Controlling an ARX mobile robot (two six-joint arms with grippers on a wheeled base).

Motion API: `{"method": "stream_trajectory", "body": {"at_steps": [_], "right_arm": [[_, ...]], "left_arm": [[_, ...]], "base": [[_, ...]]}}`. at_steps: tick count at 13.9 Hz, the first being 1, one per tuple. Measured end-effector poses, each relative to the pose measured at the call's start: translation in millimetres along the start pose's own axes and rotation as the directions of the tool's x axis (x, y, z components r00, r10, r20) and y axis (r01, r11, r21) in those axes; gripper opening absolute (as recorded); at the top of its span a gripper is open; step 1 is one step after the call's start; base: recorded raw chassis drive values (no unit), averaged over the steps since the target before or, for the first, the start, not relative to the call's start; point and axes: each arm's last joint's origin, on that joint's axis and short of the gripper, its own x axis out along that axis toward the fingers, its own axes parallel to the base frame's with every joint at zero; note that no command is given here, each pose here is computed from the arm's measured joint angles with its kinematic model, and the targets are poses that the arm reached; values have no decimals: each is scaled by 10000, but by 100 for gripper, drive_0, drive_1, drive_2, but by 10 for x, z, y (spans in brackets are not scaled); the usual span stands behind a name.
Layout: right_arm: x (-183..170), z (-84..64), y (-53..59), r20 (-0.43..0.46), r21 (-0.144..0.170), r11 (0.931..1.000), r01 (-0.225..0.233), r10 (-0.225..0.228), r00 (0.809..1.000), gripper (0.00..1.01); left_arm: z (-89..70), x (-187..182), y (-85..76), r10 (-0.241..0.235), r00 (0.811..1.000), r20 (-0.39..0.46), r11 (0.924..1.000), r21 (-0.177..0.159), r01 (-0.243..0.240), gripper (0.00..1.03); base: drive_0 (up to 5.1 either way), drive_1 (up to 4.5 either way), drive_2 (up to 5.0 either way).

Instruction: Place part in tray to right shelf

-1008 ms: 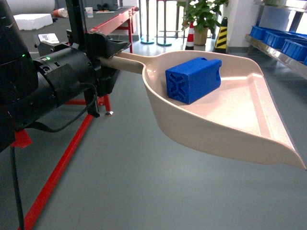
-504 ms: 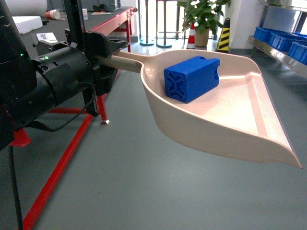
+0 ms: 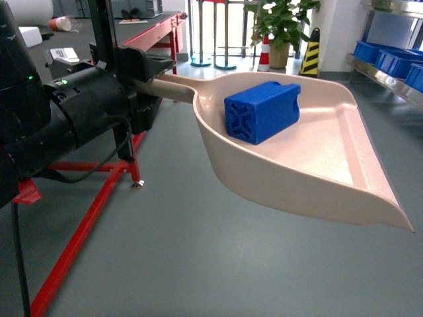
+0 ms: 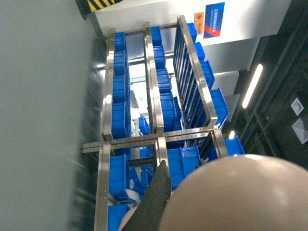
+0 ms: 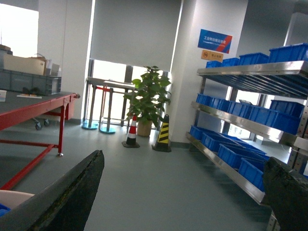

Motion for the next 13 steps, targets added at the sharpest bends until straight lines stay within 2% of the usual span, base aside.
{"method": "stream_trajectory", "body": {"at_steps": [13], "right_arm": [[0,10,-3,47,22,10000,11,-11,10000,98]], "left_arm": [[0,0,-6,-63,10000,-24,10000,1,63,12]], "base": [[7,440,-427]]}}
